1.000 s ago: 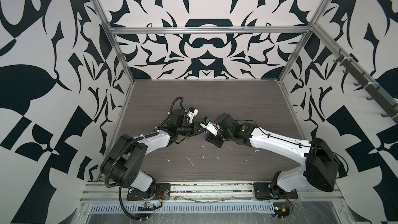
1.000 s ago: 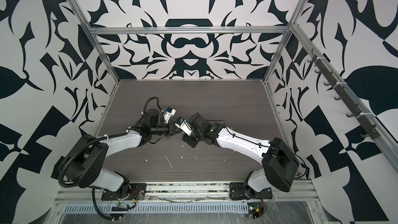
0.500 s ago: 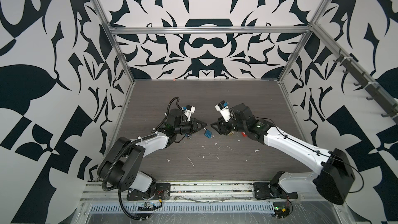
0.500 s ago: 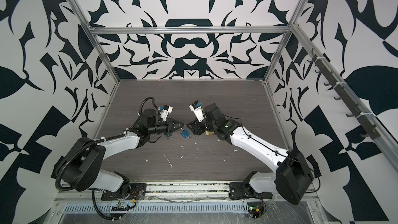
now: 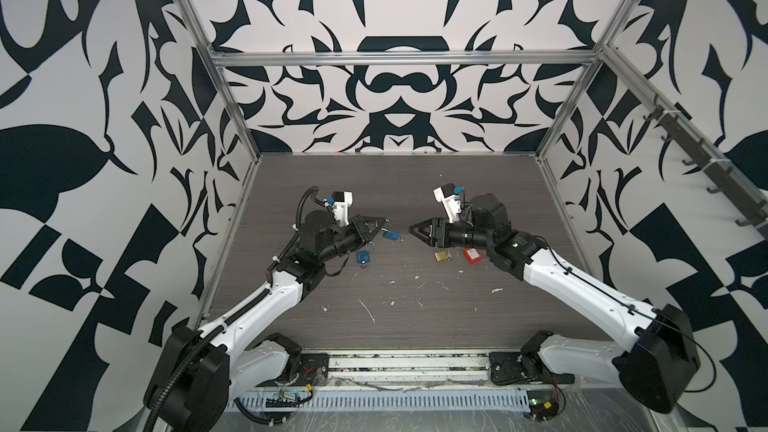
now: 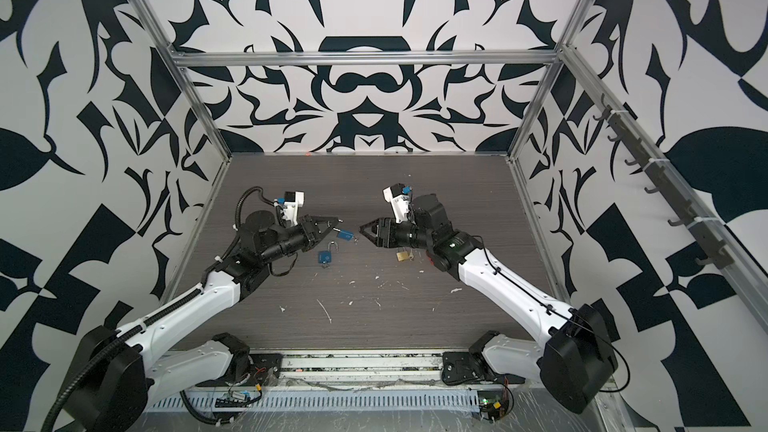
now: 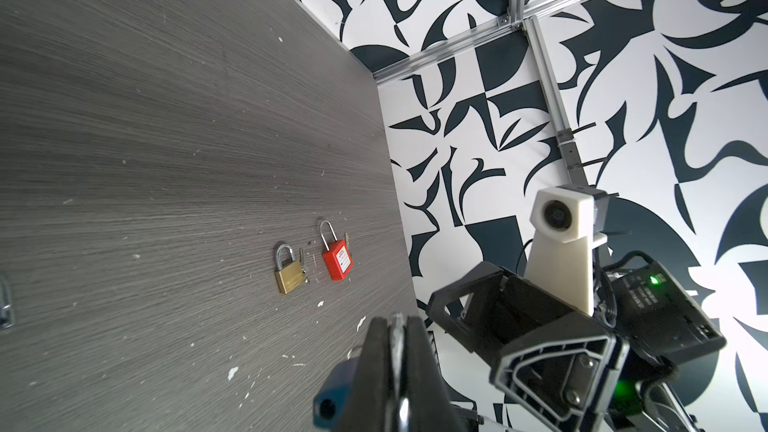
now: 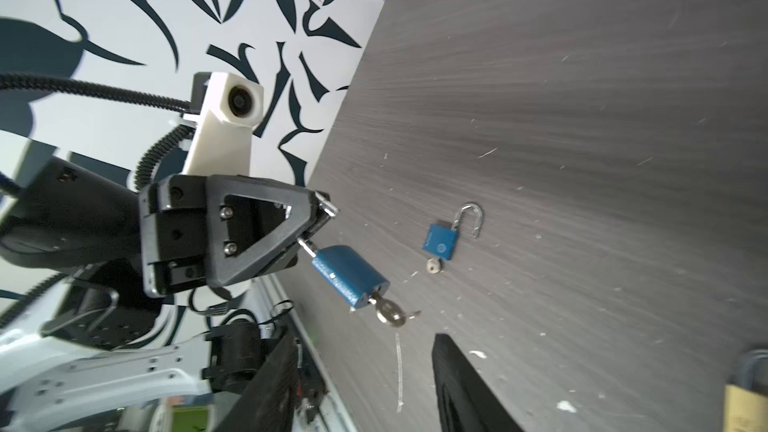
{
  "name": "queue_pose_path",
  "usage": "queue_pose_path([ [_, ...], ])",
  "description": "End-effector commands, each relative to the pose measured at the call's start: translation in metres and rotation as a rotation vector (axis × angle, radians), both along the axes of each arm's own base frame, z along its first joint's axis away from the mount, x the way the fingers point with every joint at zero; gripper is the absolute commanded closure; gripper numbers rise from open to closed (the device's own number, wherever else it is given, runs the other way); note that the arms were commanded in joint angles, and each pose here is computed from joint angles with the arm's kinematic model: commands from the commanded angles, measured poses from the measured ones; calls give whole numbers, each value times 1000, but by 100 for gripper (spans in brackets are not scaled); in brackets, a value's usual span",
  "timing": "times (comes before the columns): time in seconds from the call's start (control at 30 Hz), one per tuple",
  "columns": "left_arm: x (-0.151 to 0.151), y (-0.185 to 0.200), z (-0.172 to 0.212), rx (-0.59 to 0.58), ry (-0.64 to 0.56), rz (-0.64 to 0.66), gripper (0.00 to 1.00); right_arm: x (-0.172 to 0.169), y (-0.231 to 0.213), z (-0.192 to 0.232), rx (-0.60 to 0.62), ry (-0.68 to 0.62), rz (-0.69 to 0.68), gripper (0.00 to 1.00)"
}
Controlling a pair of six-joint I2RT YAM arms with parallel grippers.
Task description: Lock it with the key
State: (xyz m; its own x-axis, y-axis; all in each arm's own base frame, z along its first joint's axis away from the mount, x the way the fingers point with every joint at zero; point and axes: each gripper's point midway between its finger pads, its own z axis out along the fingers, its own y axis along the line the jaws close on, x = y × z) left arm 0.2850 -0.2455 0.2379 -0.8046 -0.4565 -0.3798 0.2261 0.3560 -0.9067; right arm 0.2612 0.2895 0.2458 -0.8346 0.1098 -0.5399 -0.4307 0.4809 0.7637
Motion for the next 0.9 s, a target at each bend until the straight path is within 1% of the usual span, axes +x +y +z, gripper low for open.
queue_pose_path([
  [0.0, 8, 4, 5, 5, 29, 31, 100, -10, 7, 29, 96, -22, 46, 47],
  [0.13, 9, -3, 4, -66, 85, -7, 100, -19, -4, 25, -9, -262, 92, 47],
  [0.17, 9, -4, 5, -82, 92, -16, 100, -21, -6, 24, -20, -328, 106, 48],
  [0.23, 6, -8, 5, -118, 114, -38, 100, -18, -11, 19, -37, -445, 86, 51],
  [0.3, 4, -8, 5, -142, 132, -45, 100, -17, -10, 20, -28, -528, 90, 52],
  [0.47, -2, -8, 7, -202, 157, -53, 100, -16, 4, 24, 18, -653, 134, 53],
  [0.53, -4, -8, 8, -215, 167, -63, 100, -17, 7, 27, 39, -721, 136, 54],
  [0.6, -5, -8, 9, -230, 169, -66, 100, -15, 8, 29, 50, -757, 129, 54],
  [0.7, -5, -9, 10, -251, 176, -70, 100, -15, 14, 27, 48, -763, 161, 54],
  [0.87, -4, -13, 13, -296, 183, -92, 100, -17, 27, 18, 40, -754, 223, 59],
])
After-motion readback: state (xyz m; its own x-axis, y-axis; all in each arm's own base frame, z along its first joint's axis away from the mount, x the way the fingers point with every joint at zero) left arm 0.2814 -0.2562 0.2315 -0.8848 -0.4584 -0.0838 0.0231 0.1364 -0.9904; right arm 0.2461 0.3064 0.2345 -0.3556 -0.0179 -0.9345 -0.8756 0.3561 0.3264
